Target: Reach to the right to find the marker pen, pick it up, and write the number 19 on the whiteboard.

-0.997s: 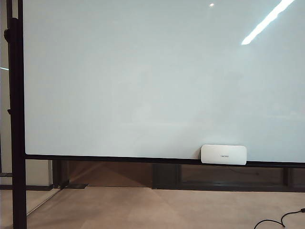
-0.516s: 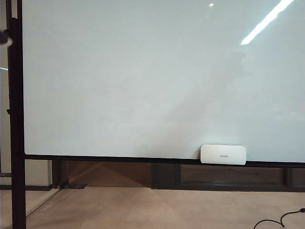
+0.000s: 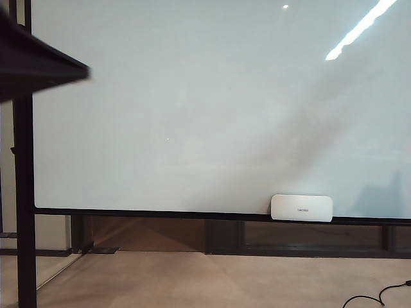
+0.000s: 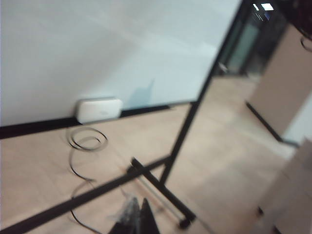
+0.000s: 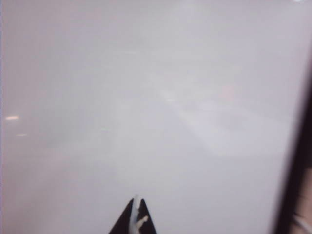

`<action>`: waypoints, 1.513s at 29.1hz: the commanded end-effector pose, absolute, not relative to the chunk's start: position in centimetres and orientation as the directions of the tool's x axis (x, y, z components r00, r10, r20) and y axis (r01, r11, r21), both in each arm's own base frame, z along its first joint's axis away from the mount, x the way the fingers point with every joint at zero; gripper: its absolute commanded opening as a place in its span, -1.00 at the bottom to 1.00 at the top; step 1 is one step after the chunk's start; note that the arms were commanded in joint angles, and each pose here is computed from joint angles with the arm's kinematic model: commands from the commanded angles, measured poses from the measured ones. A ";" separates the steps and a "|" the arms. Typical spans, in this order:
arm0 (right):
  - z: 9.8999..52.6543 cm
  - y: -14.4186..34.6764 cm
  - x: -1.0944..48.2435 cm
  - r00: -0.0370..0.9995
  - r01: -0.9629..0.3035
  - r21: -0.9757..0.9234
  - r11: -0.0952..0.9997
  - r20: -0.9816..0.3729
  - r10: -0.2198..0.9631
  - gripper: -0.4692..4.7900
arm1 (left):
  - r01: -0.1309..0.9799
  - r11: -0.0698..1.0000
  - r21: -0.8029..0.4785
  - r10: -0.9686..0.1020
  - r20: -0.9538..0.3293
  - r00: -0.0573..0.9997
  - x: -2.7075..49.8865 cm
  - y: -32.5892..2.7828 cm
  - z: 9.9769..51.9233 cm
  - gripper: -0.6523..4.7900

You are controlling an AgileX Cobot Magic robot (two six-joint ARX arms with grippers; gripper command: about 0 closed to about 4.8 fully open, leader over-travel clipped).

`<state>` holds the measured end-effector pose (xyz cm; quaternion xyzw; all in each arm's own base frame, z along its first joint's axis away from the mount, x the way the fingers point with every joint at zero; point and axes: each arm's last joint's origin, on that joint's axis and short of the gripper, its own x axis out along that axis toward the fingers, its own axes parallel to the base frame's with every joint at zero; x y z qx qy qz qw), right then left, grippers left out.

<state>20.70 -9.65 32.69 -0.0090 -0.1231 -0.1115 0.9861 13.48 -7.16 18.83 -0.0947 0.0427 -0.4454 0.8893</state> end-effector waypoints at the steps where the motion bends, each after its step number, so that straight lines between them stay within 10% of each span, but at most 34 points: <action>1: 30.7 -13.7 21.4 0.923 0.321 0.066 0.945 0.203 -0.327 -0.84 | 0.822 0.544 -0.172 -0.831 0.028 0.556 15.8 -8.3 19.2 -0.78; 19: 20.6 -24.6 23.5 0.933 0.347 0.091 0.933 0.071 -0.354 -0.84 | 0.862 0.496 -0.106 -0.859 0.089 0.505 19.3 -9.9 19.9 -0.78; 44: 17.9 -35.9 25.9 0.996 0.080 0.041 0.996 -0.051 -0.077 -0.74 | 0.797 0.589 -0.137 -0.807 -0.042 0.589 20.5 -10.1 17.6 -0.78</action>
